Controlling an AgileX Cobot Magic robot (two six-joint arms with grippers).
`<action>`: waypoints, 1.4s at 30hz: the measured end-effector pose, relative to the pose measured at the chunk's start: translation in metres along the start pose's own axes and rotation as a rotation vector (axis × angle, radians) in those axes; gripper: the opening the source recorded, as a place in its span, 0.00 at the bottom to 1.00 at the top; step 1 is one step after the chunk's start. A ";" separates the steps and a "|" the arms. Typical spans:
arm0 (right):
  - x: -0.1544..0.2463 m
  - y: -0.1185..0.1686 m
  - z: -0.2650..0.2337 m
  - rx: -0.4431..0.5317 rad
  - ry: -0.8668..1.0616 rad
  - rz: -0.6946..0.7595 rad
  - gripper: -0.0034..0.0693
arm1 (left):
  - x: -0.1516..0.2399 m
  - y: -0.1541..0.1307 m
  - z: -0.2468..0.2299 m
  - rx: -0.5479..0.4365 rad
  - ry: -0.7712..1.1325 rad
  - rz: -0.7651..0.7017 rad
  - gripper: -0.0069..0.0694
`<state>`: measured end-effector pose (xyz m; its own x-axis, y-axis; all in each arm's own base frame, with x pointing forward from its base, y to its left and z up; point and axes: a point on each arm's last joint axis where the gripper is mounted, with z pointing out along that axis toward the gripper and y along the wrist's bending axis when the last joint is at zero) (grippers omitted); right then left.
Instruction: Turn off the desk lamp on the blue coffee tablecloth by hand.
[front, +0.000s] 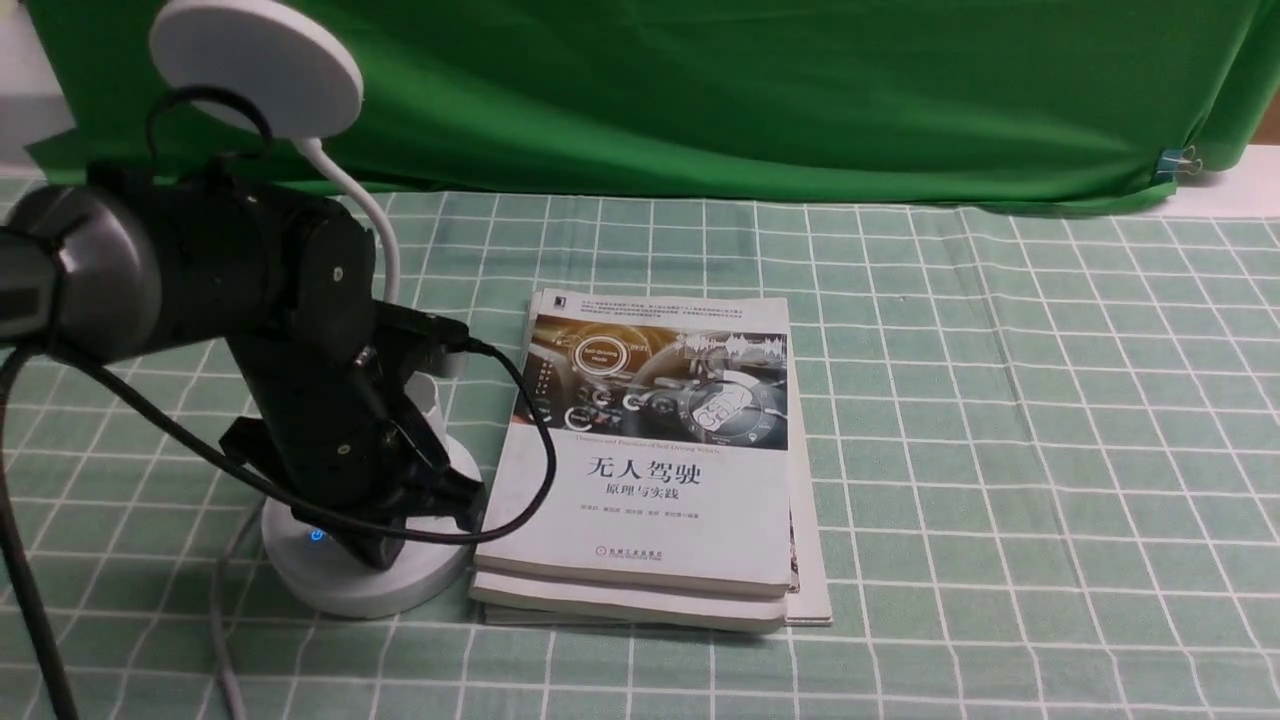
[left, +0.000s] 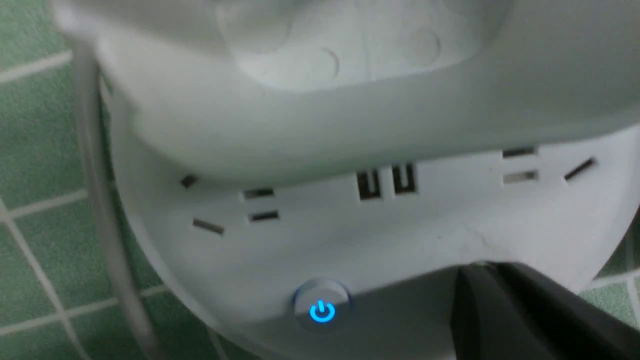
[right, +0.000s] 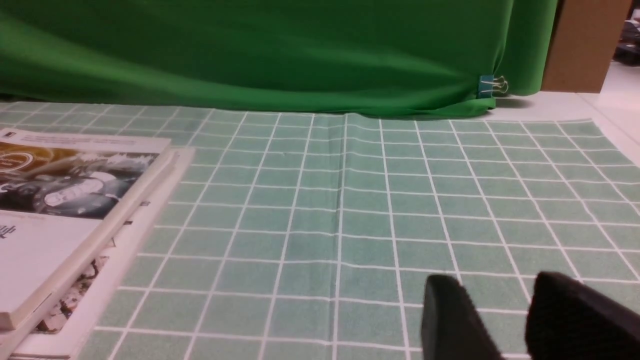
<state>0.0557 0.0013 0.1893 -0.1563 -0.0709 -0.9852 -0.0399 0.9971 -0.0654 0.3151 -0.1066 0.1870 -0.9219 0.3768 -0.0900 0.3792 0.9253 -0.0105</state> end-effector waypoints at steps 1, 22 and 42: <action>0.000 0.000 0.000 0.000 0.000 0.000 0.38 | 0.000 0.000 -0.001 -0.001 -0.002 0.001 0.12; 0.000 0.000 0.000 0.000 0.000 0.000 0.38 | 0.134 -0.013 -0.111 0.006 -0.777 -0.044 0.12; 0.000 0.000 0.000 0.000 0.000 0.000 0.38 | 0.231 -0.014 -0.044 -0.031 -1.256 -0.092 0.12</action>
<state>0.0557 0.0013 0.1893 -0.1563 -0.0709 -0.9852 -0.0399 0.9971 -0.0654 0.0937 -0.0306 0.2103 -0.2270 0.0258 -0.9736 0.2999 0.9529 -0.0447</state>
